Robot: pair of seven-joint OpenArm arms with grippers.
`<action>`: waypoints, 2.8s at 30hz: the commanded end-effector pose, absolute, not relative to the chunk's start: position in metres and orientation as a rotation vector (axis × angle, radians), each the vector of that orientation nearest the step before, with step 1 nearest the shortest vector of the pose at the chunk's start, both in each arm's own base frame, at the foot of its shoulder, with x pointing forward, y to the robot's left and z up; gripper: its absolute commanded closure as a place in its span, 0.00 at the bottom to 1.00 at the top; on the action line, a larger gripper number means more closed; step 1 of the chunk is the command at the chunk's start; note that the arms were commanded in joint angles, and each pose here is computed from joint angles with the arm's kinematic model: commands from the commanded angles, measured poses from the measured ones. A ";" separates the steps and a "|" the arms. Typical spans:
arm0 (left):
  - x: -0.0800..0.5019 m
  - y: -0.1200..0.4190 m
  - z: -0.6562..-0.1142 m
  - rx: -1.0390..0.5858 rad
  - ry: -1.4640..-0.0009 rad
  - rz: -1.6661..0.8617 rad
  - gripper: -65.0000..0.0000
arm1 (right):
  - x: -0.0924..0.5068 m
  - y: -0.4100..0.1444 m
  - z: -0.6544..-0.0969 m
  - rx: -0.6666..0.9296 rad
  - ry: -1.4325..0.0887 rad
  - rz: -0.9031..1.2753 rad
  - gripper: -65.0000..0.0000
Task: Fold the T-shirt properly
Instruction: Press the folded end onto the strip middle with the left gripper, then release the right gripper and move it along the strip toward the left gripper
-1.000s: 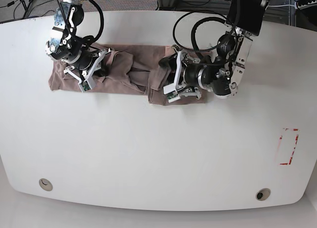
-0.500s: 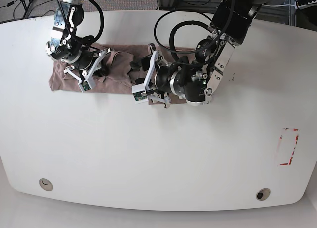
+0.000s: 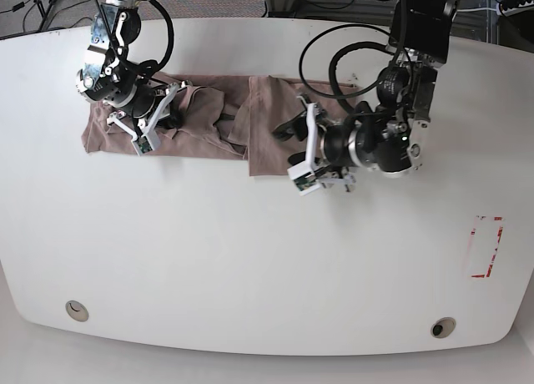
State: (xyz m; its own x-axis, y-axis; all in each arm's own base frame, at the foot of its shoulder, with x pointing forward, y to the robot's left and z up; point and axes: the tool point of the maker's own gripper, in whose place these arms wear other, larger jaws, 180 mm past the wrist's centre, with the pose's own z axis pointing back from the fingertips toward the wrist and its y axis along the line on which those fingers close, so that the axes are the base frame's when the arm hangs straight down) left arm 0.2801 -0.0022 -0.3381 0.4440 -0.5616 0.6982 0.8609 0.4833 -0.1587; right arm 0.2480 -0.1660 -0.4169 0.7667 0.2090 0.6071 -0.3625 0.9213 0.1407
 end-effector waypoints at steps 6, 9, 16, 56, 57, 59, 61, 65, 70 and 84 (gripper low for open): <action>0.291 0.050 -0.338 -0.550 -0.733 -0.675 0.76 | 0.259 -0.169 -0.407 0.244 -0.660 0.325 0.92; 0.289 0.055 -0.341 -0.550 -0.732 -0.641 0.86 | 0.259 -0.170 -0.407 0.244 -0.660 0.324 0.92; 0.286 0.056 -0.353 -0.569 -0.696 -0.611 0.88 | 0.260 -0.167 -0.407 0.249 -0.662 0.327 0.92; 0.277 0.080 -0.441 -0.640 -0.476 -0.383 0.88 | 0.278 -0.292 -0.333 0.224 -0.808 -0.135 0.12; 0.277 0.079 -0.441 -0.642 -0.476 -0.383 0.88 | 0.275 -0.300 -0.336 0.223 -0.798 -0.161 0.12; 0.277 0.079 -0.440 -0.642 -0.478 -0.384 0.88 | 0.269 -0.313 -0.341 0.223 -0.784 -0.212 0.12; 0.277 0.079 -0.440 -0.642 -0.478 -0.384 0.88 | 0.259 -0.327 -0.346 0.220 -0.764 -0.264 0.11; 0.277 0.079 -0.440 -0.642 -0.478 -0.384 0.88 | 0.251 -0.350 -0.351 0.234 -0.760 -0.335 0.11; 0.276 0.079 -0.441 -0.642 -0.475 -0.382 0.88 | 0.246 -0.369 -0.358 0.320 -0.771 -0.410 0.11; 0.276 0.080 -0.442 -0.641 -0.473 -0.382 0.88 | 0.224 -0.376 -0.386 0.498 -0.745 -0.543 0.11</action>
State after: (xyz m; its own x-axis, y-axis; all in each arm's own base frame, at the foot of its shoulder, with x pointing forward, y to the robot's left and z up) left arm 0.2857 0.0634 -0.4250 0.8004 -0.1107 0.5892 0.4863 0.6946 -0.5302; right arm 0.2178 -0.3662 -0.3989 0.6365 -0.6248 0.4522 0.3003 0.7408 0.6009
